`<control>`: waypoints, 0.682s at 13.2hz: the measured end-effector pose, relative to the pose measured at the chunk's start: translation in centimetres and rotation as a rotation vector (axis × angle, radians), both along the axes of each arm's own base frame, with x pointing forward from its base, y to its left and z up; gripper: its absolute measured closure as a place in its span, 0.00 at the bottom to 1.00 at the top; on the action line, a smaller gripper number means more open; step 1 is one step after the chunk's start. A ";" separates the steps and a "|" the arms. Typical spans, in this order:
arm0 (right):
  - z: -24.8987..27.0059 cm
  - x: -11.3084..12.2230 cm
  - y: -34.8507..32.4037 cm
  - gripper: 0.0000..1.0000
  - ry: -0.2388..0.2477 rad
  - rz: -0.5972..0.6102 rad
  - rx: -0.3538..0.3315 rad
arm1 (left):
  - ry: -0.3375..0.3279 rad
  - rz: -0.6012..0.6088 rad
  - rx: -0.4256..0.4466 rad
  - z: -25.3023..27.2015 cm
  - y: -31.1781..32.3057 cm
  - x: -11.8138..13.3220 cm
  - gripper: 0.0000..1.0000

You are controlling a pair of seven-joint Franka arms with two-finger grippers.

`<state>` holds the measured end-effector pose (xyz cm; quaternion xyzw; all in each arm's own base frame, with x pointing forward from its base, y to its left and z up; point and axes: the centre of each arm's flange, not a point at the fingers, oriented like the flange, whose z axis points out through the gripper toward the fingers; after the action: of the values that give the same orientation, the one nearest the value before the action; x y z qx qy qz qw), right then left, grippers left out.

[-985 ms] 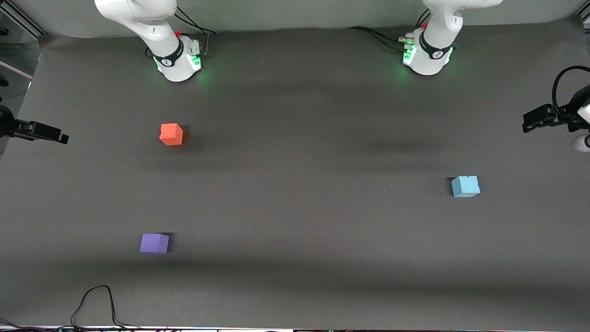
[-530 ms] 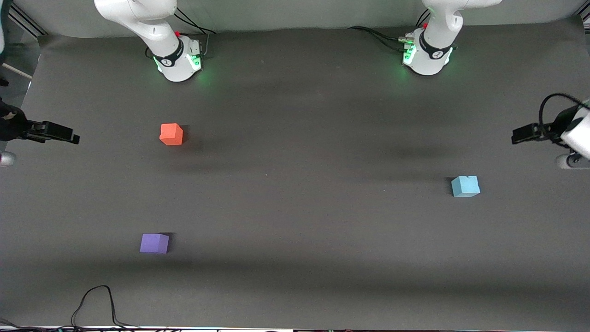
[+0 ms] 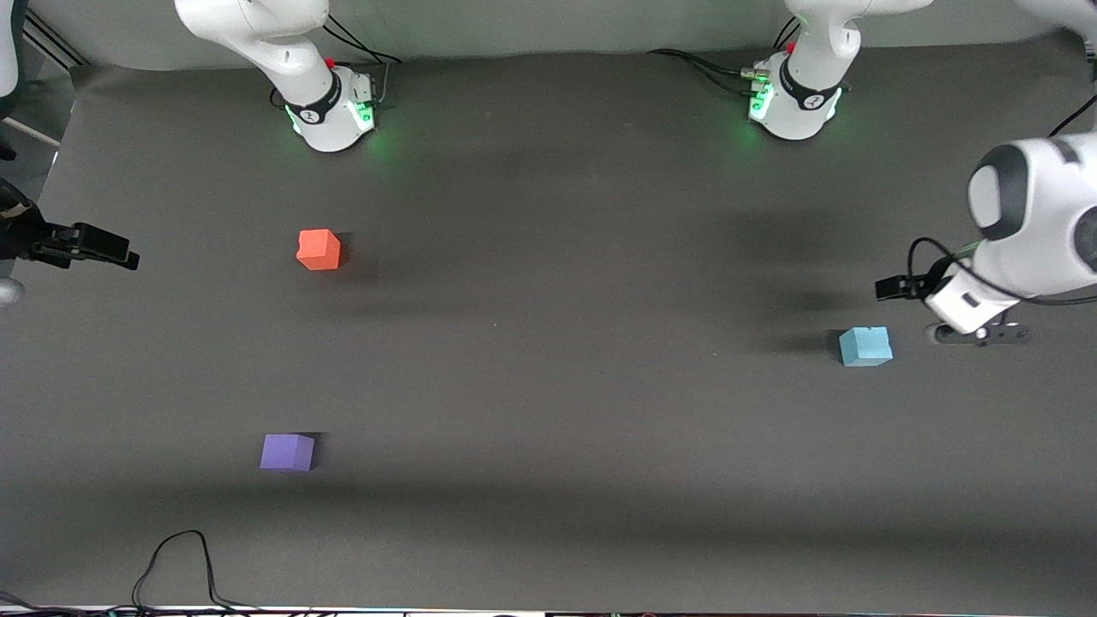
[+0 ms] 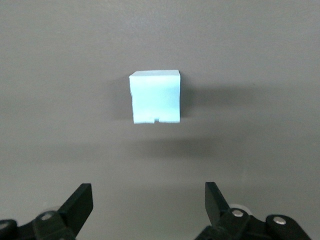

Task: Place blue block between orange and purple blocks
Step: 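Move the left gripper down over the light blue block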

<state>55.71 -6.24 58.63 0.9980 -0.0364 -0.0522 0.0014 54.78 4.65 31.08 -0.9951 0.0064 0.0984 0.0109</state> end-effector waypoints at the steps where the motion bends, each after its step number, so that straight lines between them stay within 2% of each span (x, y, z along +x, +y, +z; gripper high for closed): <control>1: 0.1 0.0 -0.1 0.00 -0.003 0.000 -0.001 | -0.010 -0.004 0.002 -2.2 -0.1 0.5 0.00; 5: 0.2 0.1 0.0 0.00 -0.018 0.003 -0.003 | -0.040 -0.013 0.010 -9.7 0.0 1.9 0.00; 9: 0.3 0.2 0.4 0.00 -0.020 0.012 -0.003 | -0.050 -0.015 0.013 -11.4 0.1 2.8 0.01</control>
<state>55.92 -5.83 58.88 0.9986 -0.0305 -0.0421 0.0028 57.57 4.80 19.73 -0.9971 0.0128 0.0732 0.0184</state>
